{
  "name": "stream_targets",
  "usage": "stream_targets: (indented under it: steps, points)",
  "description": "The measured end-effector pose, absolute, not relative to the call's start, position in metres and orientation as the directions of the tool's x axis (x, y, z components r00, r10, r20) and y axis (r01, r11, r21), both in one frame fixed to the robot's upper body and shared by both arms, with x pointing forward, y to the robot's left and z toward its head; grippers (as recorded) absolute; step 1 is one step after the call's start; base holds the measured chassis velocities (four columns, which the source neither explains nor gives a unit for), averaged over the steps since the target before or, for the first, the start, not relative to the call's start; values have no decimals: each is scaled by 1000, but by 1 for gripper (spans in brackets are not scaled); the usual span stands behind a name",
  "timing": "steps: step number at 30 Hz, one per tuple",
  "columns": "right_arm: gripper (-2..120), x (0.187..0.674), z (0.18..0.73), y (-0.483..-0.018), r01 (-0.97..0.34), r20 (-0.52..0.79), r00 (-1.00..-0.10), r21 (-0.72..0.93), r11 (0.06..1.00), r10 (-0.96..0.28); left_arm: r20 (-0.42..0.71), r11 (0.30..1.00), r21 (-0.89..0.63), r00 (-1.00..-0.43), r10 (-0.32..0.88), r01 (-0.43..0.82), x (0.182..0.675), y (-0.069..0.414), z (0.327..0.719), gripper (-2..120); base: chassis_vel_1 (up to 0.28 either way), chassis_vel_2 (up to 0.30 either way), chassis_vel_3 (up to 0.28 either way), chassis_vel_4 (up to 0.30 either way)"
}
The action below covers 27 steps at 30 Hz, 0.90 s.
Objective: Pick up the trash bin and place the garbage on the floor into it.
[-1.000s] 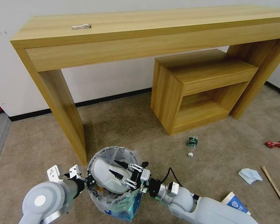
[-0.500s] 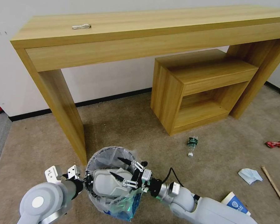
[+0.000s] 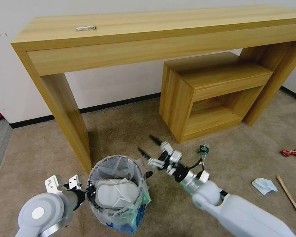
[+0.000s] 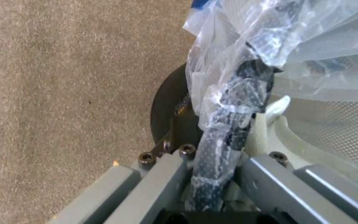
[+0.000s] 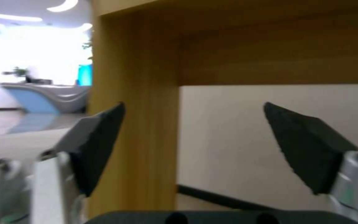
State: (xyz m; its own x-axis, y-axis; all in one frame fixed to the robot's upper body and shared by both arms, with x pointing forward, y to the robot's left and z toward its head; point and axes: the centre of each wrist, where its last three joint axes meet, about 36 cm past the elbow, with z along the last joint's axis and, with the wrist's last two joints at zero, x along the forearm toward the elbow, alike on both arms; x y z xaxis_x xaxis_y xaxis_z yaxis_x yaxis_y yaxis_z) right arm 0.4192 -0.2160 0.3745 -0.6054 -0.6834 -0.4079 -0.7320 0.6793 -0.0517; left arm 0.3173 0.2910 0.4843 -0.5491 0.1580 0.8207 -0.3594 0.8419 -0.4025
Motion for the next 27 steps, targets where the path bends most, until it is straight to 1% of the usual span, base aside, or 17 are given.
stream_targets:
  steps: [1,2,3,5,6,9,10,12,13,16,17,20,21,23,24,25,27]
  points:
    - [96,422,381,-222,-710,-415,-626,-48,703,-661,821,844,-400,-550,156,-358,317,291,484,0,0,0,0,0]
    - [98,425,387,-226,-690,-420,-642,-46,722,-641,821,845,-398,-550,155,-357,317,292,485,0,0,0,0,0]
    - [98,425,387,-226,-690,-420,-642,-46,722,-641,821,845,-398,-550,155,-357,317,292,485,0,0,0,0,0]
    - [100,431,399,-241,-641,-426,-681,-46,766,-596,819,849,-394,-553,151,-352,317,292,487,0,0,0,0,0]
    - [100,431,399,-241,-641,-426,-681,-46,766,-596,819,849,-394,-553,151,-352,317,292,487,0,0,0,0,0]
    - [100,437,415,-263,-579,-422,-722,-65,813,-548,816,854,-388,-559,144,-347,316,294,489,0,0,0,0,0]
    - [100,437,415,-263,-579,-422,-722,-65,813,-548,816,854,-388,-559,144,-347,316,294,489,0,0,0,0,0]
    - [100,442,425,-281,-525,-419,-754,-78,848,-505,813,858,-382,-566,137,-343,316,296,491,0,0,0,0,0]
    - [100,442,425,-281,-525,-419,-754,-78,848,-505,813,858,-382,-566,137,-343,316,296,491,0,0,0,0,0]
    - [100,448,433,-307,-438,-409,-802,-91,894,-435,807,865,-373,-577,125,-334,317,298,492,0,0,0,0,0]
    - [100,448,433,-307,-438,-409,-802,-91,894,-435,807,865,-373,-577,125,-334,317,298,492,0,0,0,0,0]
    - [100,447,429,-329,-341,-379,-852,-121,932,-361,799,880,-348,-593,98,-323,318,299,487,0,0,0,0,0]
    - [100,447,429,-329,-341,-379,-852,-121,932,-361,799,880,-348,-593,98,-323,318,299,487,0,0,0,0,0]
    - [100,441,426,-339,-247,-329,-901,-145,958,-282,799,883,-344,-594,96,-320,319,299,485,0,0,0,0,0]
    - [100,436,424,-346,-172,-287,-934,-163,972,-213,798,885,-340,-595,93,-318,320,300,483,0,0,0,0,0]
    - [100,436,424,-346,-172,-287,-934,-163,972,-213,798,885,-340,-595,93,-318,320,300,483,0,0,0,0,0]
    - [100,427,420,-362,-67,-228,-967,-206,976,-115,796,890,-331,-599,85,-314,320,302,482,0,0,0,0,0]
